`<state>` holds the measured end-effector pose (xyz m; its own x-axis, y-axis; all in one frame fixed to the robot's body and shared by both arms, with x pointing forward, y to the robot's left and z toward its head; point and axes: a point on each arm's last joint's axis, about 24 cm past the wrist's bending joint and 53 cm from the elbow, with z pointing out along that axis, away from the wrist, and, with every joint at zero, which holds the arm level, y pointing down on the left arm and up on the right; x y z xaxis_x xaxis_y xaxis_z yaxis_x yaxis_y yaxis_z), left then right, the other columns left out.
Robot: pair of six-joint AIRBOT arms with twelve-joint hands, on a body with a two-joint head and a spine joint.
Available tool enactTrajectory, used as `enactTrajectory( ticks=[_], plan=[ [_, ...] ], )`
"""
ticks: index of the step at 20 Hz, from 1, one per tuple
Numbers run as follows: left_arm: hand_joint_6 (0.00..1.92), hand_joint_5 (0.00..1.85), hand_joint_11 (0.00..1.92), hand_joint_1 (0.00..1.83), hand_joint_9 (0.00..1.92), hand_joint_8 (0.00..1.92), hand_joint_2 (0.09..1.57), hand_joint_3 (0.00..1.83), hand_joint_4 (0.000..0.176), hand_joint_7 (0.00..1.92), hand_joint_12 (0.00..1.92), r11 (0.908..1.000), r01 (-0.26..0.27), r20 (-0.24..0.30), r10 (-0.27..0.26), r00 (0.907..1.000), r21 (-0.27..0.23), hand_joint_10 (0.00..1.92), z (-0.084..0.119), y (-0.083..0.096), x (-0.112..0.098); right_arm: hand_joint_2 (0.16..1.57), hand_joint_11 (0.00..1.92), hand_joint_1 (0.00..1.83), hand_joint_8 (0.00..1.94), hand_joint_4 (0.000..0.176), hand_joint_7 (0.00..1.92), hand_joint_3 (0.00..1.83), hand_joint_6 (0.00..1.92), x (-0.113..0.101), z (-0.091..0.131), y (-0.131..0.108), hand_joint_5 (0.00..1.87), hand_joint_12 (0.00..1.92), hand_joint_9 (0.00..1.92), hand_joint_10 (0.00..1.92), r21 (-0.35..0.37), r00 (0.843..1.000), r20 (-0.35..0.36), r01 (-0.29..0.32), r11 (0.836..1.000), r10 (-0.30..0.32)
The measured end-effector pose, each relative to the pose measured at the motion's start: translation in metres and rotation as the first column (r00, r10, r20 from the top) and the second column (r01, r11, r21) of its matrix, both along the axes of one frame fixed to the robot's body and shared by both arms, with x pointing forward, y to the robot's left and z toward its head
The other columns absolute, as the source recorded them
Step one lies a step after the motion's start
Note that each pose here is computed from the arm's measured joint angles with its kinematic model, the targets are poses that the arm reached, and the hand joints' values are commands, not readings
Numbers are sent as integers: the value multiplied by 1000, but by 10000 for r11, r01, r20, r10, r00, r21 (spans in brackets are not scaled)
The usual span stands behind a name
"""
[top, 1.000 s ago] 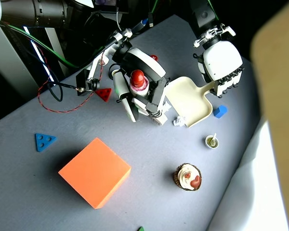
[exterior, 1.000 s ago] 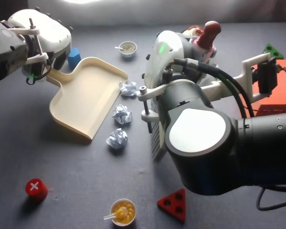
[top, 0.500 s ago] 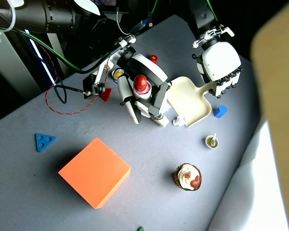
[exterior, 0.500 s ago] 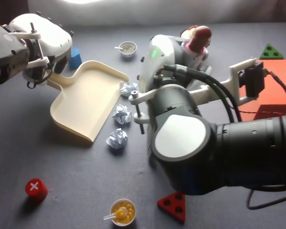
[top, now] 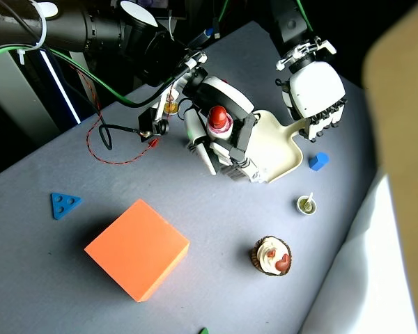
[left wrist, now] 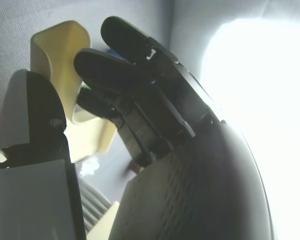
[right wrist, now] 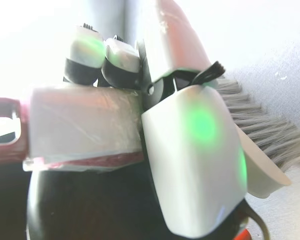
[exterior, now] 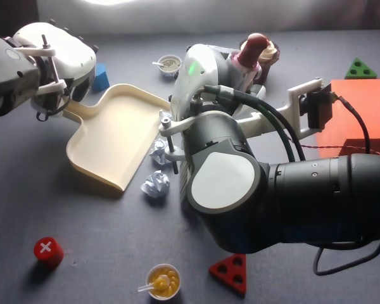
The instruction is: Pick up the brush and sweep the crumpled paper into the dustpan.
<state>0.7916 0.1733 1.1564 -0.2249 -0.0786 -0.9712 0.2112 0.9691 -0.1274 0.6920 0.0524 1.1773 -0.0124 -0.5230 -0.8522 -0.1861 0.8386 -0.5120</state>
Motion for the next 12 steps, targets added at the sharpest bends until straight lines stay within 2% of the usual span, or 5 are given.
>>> enactTrajectory(
  ticks=[6,10,12],
  plan=[
    [930,936,914,1392,1063,567,1067,0,0,1156,815,10000,53,-16,-53,10000,-18,1058,-1,-4,0,1174,1261,1625,1941,176,1025,0,1921,-1,5,10,944,1921,1171,1921,357,9993,163,-334,9988,328],
    [927,933,929,1391,1061,604,1069,1,0,1137,809,10000,50,-13,-50,10000,-15,1065,-1,-3,0,1167,1257,1621,1941,176,1017,0,1921,1,10,14,953,1921,1164,1921,839,9985,340,-455,9954,427],
    [989,900,851,1387,1017,655,1084,0,0,1111,881,10000,50,-13,-50,10000,-15,1124,-1,-3,0,1173,1253,1613,1941,176,1005,1,1921,2,17,14,934,1921,1158,1921,1119,9974,568,-511,9924,449]
  ],
)
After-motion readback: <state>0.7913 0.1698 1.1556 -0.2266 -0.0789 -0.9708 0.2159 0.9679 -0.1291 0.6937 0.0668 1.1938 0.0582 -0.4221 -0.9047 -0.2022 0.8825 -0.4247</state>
